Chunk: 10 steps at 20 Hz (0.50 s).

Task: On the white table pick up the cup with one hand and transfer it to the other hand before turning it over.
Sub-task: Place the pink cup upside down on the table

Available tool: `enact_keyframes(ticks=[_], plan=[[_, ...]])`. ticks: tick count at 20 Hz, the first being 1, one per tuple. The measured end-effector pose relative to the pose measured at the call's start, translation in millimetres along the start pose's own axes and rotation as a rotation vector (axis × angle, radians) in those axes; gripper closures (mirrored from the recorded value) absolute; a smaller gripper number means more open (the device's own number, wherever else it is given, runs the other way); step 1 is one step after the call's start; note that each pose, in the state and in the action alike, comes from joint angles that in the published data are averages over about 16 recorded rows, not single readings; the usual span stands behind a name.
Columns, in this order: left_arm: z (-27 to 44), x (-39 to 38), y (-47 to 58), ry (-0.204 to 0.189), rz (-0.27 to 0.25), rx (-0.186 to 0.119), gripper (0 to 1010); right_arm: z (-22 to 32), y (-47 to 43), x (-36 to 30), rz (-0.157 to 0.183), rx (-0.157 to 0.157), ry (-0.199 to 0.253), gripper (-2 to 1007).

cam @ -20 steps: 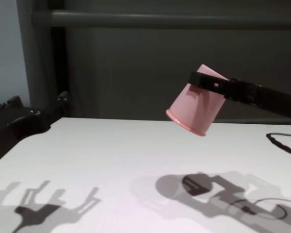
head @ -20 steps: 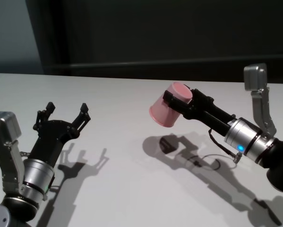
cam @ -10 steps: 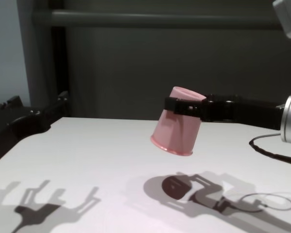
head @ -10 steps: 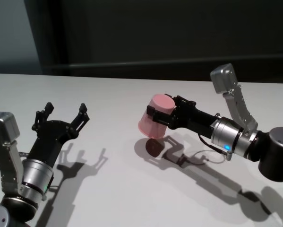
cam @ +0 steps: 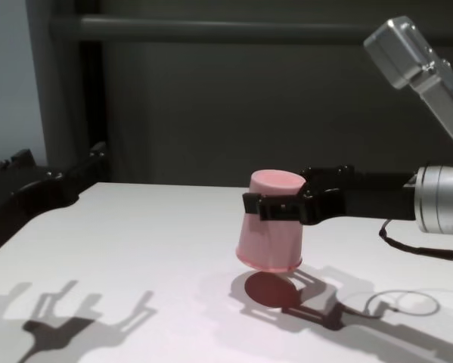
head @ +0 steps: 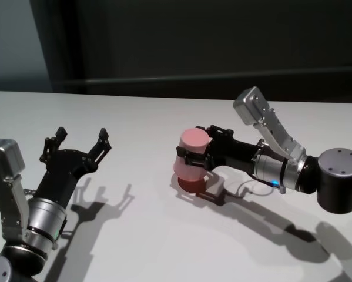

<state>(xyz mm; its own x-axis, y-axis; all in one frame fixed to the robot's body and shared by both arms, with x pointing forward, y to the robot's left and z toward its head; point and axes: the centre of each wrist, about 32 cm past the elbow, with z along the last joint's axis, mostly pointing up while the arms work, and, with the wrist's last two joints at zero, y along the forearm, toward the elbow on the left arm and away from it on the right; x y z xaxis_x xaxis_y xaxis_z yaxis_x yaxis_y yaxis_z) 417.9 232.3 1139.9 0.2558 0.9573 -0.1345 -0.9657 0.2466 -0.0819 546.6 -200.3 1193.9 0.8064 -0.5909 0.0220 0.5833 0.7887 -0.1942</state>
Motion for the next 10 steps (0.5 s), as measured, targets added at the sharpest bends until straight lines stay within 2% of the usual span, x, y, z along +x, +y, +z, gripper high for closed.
enact_keyframes(ticks=[5, 10], plan=[[0.0, 0.0, 0.0, 0.000, 0.000, 0.000, 7, 1.2, 12.4, 1.2, 0.015, -0.033, -0.064, 224], [0.0, 0.0, 0.0, 0.000, 0.000, 0.000, 7, 0.3, 25.3, -1.0, 0.029, -0.042, -0.093, 224]])
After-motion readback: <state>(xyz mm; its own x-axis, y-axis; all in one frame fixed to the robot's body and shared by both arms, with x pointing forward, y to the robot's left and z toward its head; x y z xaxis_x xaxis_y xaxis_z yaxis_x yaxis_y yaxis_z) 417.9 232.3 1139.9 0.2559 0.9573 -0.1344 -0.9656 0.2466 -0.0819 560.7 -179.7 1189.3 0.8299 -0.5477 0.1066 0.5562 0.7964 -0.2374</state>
